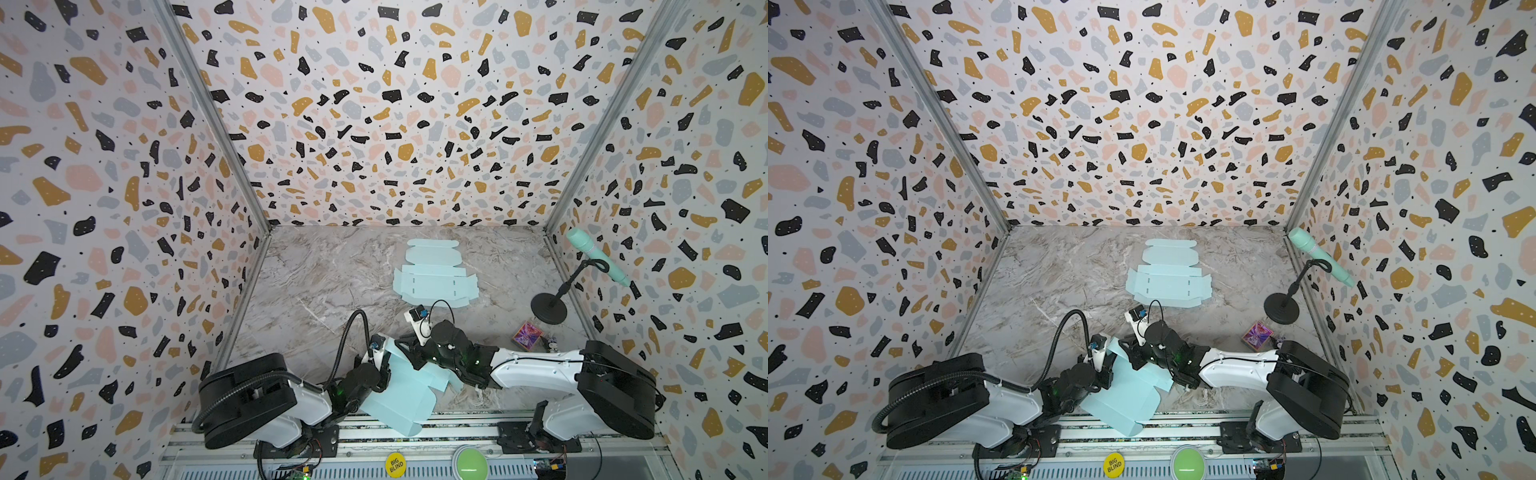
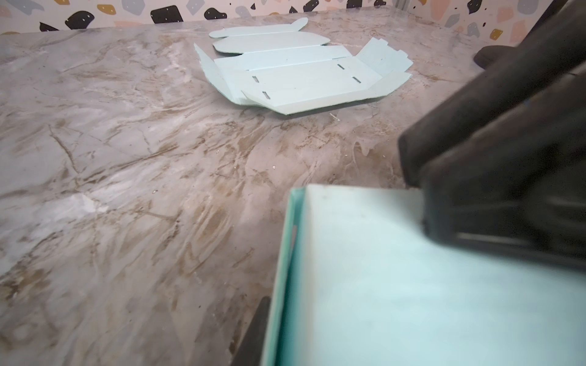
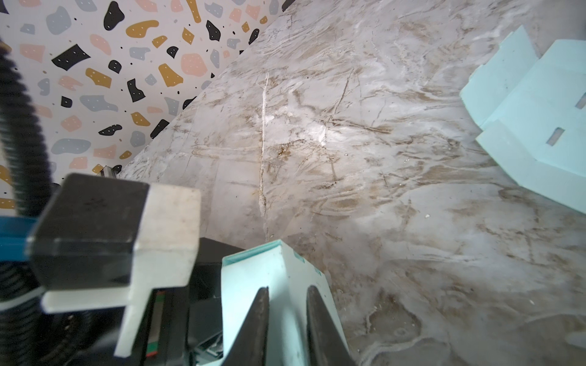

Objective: Fold the paper box

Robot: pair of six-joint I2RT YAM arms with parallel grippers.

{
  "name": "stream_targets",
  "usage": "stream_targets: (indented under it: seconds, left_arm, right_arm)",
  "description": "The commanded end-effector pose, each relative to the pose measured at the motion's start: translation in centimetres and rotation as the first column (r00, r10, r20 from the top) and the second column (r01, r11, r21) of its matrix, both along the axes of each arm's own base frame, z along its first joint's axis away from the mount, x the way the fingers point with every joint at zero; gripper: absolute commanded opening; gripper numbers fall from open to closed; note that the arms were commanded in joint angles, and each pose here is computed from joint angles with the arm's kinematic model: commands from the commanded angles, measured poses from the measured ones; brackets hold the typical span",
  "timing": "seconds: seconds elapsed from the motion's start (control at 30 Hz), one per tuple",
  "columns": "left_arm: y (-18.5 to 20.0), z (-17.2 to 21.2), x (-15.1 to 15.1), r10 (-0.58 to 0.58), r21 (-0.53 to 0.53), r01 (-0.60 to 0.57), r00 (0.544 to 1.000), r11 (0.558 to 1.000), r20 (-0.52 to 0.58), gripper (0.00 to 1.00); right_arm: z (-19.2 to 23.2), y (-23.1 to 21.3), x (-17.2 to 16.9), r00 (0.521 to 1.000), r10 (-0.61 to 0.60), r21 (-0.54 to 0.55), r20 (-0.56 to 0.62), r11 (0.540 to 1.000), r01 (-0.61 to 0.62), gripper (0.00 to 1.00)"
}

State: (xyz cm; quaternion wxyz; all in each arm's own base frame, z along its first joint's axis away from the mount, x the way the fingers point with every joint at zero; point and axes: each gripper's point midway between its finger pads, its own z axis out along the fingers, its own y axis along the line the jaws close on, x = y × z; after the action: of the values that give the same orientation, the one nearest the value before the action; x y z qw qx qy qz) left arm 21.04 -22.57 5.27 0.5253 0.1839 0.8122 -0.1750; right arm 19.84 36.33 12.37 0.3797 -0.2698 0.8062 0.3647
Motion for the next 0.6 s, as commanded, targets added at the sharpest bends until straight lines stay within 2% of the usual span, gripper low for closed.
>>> stream_targets:
  seconds: [0.0, 0.13, 0.57]
  left_arm:
    - [-0.2, 2.1, -0.1, 0.011, -0.084, -0.007, 0.999, 0.996, 0.041, 0.24]
    - [0.2, 3.0, 0.1, 0.030, -0.091, -0.024, 0.998, 0.996, 0.064, 0.24]
    - [0.3, 3.5, 0.5, 0.046, -0.076, -0.040, 0.995, 0.996, 0.085, 0.11]
  right_arm:
    - [-3.4, -1.8, -1.1, 0.998, -0.010, -0.116, -0.058, 0.993, 0.003, 0.22]
    - [-3.3, -1.6, -1.1, 0.998, -0.003, -0.112, -0.060, 0.994, -0.003, 0.22]
    - [-2.7, -0.8, -1.1, 0.998, 0.013, -0.105, -0.055, 0.994, -0.019, 0.22]
